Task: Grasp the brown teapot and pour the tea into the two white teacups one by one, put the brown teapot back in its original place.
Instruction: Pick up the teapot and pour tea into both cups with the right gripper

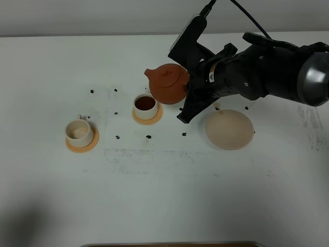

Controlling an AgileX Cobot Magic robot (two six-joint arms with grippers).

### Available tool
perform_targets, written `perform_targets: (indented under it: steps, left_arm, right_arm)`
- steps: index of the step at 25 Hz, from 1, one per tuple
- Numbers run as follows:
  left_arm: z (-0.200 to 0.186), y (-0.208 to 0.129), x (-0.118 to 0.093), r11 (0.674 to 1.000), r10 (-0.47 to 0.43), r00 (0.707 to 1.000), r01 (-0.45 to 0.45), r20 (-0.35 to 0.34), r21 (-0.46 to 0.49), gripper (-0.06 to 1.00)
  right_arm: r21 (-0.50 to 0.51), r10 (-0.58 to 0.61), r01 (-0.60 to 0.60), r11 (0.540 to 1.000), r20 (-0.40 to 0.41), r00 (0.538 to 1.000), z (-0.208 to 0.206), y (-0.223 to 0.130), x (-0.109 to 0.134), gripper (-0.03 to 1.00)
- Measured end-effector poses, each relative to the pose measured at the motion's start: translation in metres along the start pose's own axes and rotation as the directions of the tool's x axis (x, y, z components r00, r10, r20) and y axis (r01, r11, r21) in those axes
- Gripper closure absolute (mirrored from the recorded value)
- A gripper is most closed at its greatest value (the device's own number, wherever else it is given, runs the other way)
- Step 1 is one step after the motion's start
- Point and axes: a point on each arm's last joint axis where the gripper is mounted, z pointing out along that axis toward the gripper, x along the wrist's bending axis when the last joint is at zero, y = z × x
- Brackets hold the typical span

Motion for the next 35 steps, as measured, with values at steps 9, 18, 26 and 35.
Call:
perform_targets:
  steps: [9,18,26,35]
  left_arm:
    - [0.000,0.000,0.000,1.000,0.000,1.000,0.000,0.000,0.000,0.54]
    - [0.000,0.000,0.000,1.000,0.000,1.000,0.000,0.000,0.000,0.54]
    - [0.000,0.000,0.000,1.000,0.002,1.000,-0.002,0.000,0.000,0.54]
    - [0.000,0.000,0.000,1.000,0.002,1.000,-0.002,0.000,0.000,0.54]
  right_arm:
    - [-0.059,0.069,-0.068,0.996,0.016,0.998,-0.007,-0.004,-0.004,0.85]
    - [-0.135,0.185,-0.179,0.975,0.035,0.982,-0.022,-0.036,0.004,0.85]
    - [-0.124,0.267,-0.266,0.956,-0.012,0.964,-0.026,-0.051,0.027,0.85]
    - [-0.128,0.288,-0.291,0.948,-0.043,0.957,-0.028,-0.056,0.046,0.85]
